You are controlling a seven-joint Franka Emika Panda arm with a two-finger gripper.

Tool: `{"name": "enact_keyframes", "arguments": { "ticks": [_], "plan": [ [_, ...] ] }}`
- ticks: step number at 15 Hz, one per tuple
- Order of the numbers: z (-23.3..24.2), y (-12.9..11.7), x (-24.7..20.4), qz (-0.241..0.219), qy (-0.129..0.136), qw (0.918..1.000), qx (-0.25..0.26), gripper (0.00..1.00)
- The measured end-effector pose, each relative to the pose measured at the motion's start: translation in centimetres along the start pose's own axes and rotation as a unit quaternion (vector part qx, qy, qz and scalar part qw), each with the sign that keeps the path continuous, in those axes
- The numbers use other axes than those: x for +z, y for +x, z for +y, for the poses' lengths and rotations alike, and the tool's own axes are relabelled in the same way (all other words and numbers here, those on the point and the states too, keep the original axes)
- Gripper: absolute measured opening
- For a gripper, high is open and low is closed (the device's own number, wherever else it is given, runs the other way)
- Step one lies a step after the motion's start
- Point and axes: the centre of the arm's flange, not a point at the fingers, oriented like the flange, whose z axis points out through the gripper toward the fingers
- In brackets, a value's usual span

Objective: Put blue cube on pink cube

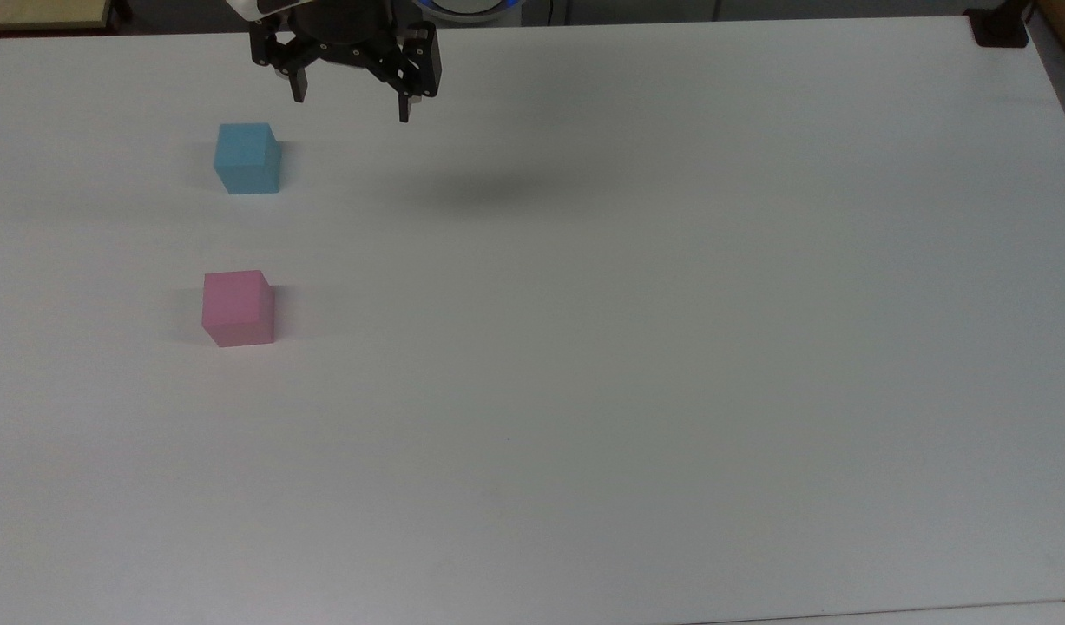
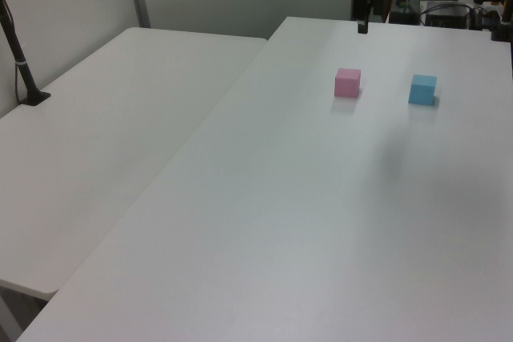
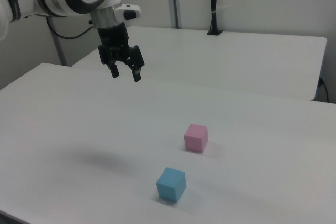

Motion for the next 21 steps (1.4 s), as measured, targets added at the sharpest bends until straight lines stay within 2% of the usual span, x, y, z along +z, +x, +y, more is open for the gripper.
{"name": "enact_keyframes", "arguments": {
  "ticks": [17, 21],
  "plan": [
    [0.2, 0.0, 0.4, -0.004, 0.0, 1.0, 0.002, 1.0],
    [-0.2, 0.0, 1.4, -0.014, 0.009, 0.9998, -0.006, 1.0]
  ]
}}
